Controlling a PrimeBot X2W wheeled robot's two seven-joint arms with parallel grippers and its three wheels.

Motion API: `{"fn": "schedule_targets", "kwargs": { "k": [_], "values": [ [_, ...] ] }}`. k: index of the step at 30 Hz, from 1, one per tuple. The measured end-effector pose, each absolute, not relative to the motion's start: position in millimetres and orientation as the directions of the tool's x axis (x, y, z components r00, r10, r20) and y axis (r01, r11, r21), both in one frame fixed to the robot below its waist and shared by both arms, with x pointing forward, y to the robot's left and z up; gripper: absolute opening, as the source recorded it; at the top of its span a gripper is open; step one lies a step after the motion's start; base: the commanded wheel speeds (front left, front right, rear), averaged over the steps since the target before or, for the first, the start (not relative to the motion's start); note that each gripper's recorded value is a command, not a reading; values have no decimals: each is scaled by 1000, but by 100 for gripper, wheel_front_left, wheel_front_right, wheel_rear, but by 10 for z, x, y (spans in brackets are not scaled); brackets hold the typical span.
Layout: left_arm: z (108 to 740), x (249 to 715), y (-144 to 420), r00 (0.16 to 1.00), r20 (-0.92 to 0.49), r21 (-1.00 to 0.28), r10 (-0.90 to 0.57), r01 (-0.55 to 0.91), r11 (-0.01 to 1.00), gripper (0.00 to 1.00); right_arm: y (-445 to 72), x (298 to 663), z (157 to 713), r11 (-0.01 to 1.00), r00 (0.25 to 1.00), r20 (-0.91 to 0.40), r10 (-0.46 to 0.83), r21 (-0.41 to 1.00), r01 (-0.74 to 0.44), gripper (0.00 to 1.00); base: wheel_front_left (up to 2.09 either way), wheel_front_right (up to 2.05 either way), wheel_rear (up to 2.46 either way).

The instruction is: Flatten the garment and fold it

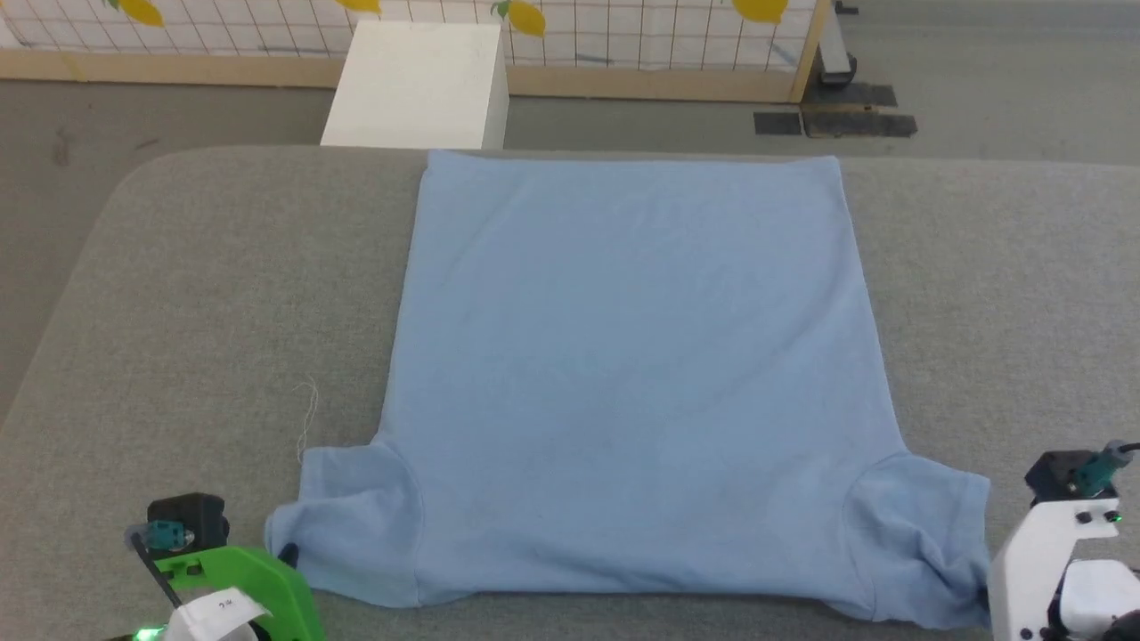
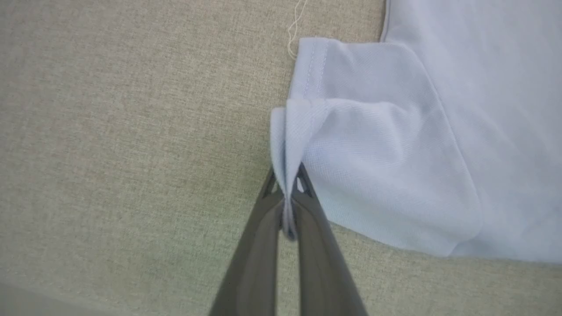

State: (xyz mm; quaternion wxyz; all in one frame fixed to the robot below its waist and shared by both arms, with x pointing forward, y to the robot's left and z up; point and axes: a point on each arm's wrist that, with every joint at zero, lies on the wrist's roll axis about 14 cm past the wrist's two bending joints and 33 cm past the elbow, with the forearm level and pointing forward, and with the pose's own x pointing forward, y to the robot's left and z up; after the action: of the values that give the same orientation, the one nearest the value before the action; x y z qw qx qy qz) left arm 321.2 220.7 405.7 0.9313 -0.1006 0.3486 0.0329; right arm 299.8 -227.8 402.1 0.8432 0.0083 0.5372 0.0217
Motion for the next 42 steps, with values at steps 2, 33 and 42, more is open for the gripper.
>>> {"fn": "schedule_targets", "kwargs": {
  "k": [2, 33, 42],
  "values": [
    [4047, 3265, 2156, 763, -646, -180, -22, -124, 976, 0, -2263, 2925, 3858, 999, 350, -936, 42, 30, -40, 0, 0, 0, 0],
    [4320, 3428, 2032, 848, -529, -236, -36, -106, 966, 0, -2500, 3883, 5281, 986, 931, -364, -1, 157, 62, 100, 0, 0, 0],
    [4359, 3561, 1980, 867, -497, -258, -43, -100, 961, 0, -2365, 4509, 5292, 986, 976, -215, 24, 167, 13, 100, 0, 0, 0]
  ]
}}
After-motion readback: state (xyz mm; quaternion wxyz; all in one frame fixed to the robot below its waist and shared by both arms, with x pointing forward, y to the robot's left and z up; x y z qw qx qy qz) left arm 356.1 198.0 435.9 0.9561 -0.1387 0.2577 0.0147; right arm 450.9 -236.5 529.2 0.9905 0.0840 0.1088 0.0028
